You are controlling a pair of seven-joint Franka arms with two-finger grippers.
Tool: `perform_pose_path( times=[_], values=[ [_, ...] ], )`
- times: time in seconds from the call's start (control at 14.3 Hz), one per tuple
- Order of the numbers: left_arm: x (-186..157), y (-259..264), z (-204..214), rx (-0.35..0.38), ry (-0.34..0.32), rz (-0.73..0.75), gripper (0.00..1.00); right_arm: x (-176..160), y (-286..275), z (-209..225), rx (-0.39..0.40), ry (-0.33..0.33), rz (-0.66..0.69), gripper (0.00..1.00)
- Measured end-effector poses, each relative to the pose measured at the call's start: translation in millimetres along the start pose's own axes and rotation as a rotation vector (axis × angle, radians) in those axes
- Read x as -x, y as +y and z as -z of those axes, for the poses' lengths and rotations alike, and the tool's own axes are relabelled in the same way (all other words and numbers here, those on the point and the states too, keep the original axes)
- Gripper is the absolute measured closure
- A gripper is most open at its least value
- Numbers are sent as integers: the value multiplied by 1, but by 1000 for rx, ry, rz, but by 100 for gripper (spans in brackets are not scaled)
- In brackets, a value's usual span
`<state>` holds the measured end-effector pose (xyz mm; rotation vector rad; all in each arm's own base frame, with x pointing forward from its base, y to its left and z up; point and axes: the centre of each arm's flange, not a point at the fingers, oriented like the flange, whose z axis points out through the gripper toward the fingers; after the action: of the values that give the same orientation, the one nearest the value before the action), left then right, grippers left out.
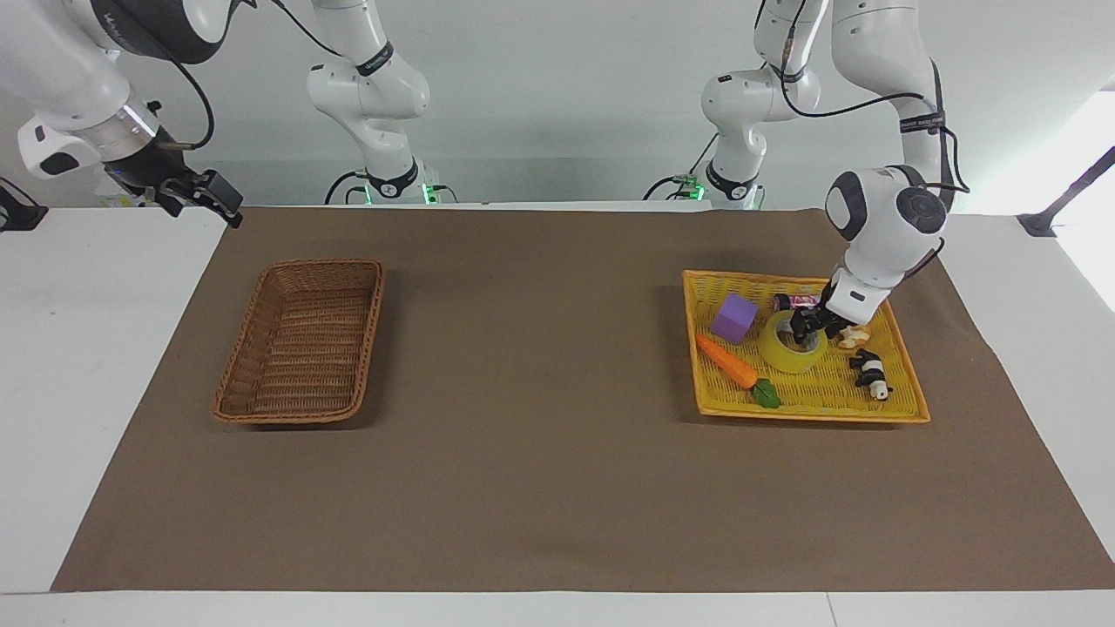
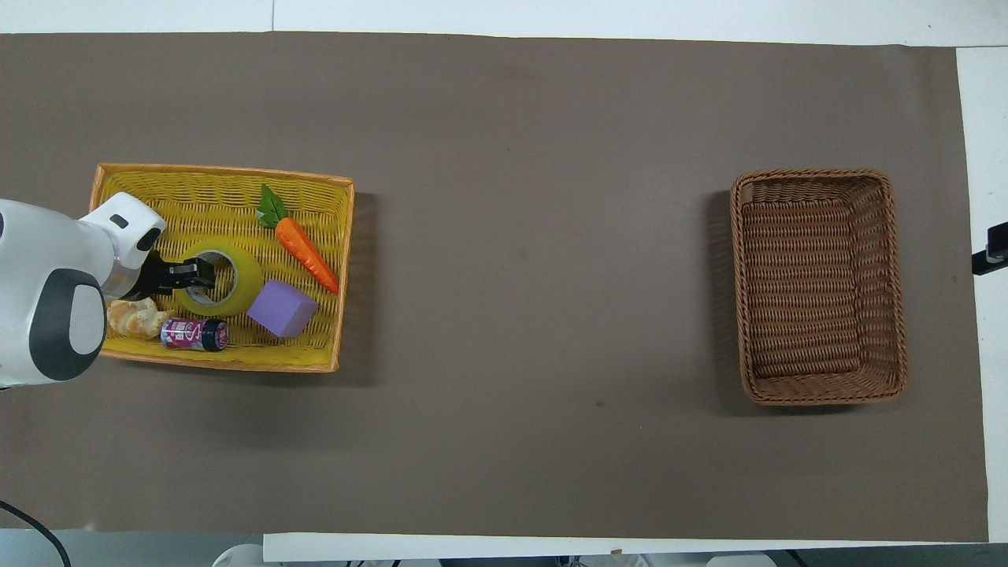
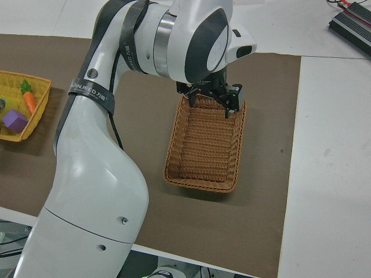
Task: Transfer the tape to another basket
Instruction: 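Close the left gripper on the tape roll's rim and lift it, then carry the tape roll toward the table center with the left gripper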
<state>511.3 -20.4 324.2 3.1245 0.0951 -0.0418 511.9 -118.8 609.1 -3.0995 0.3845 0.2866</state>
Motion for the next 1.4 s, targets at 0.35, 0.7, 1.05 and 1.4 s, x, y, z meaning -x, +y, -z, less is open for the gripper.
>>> perform_pose_path(
  times=[0.35,0.7,1.05,1.4],
  values=[
    [-2,-1,-10,1,-4,7,61,0,0,0,0,0,0,0],
    [-2,-1,-12,0,-8,13,79,0,0,0,0,0,0,0],
    [-21,1,22,3,0,12,79,0,0,0,0,0,0,0],
    [-54,25,111,120,22,82,79,0,0,0,0,0,0,0]
  ],
)
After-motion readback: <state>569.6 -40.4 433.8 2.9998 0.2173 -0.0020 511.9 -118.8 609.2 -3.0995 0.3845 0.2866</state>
